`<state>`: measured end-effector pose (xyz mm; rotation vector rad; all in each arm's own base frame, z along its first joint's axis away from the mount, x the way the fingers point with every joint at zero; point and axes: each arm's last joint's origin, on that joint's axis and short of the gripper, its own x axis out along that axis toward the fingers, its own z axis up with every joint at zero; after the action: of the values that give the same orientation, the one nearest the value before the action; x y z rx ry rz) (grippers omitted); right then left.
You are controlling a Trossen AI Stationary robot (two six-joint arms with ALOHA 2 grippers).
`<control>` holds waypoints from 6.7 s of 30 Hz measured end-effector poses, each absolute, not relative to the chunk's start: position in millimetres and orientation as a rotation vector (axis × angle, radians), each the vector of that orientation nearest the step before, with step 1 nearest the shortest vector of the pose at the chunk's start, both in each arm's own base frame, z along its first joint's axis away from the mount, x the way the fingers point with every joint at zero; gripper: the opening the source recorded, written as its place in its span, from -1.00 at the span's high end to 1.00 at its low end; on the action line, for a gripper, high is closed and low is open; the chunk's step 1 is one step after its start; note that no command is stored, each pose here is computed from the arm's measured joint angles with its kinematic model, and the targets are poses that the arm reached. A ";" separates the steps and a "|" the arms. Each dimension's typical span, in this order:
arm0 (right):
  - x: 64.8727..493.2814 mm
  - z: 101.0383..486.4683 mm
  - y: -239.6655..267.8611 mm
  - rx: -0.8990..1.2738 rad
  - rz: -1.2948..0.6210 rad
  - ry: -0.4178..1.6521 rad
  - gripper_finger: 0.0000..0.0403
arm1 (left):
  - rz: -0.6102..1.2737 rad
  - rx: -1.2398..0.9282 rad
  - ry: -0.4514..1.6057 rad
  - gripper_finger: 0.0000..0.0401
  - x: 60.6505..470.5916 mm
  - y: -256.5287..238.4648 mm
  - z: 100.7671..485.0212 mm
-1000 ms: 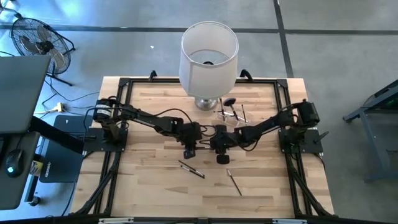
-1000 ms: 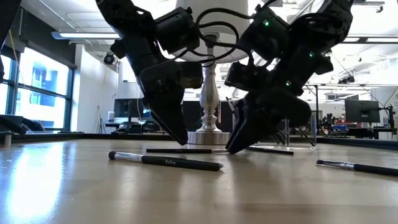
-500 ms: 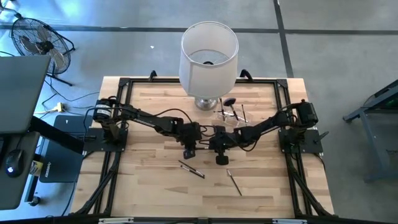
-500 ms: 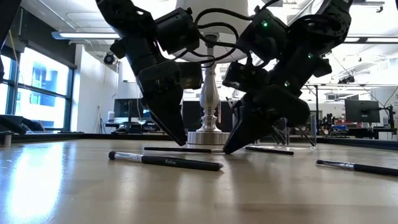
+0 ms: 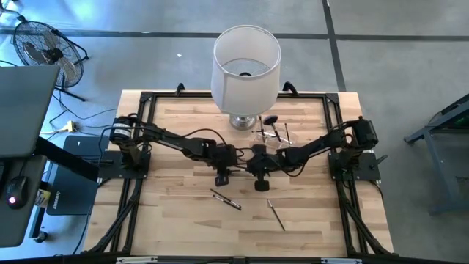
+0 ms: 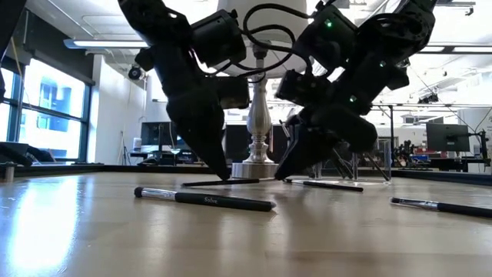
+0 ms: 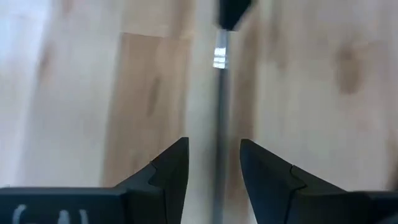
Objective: Put items in baskets/containers
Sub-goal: Put the liner brush into the transparent organizer
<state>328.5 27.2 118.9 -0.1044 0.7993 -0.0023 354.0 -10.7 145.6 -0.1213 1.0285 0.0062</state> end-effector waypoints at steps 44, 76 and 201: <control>323.9 129.6 23.5 0.000 -0.093 0.811 0.62 | 0.005 -0.106 1.056 0.29 352.2 -10.3 142.7; 341.9 87.4 25.7 -0.017 -0.066 0.751 0.96 | -0.022 -0.155 1.102 0.29 348.6 -11.5 141.4; 184.1 114.9 99.8 0.679 -0.429 0.501 1.00 | 0.022 -0.004 0.763 0.64 345.0 -65.8 201.5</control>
<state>184.1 99.8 114.9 0.6791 0.5012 -0.4294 345.0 -65.8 201.5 -0.0040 0.7635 0.0221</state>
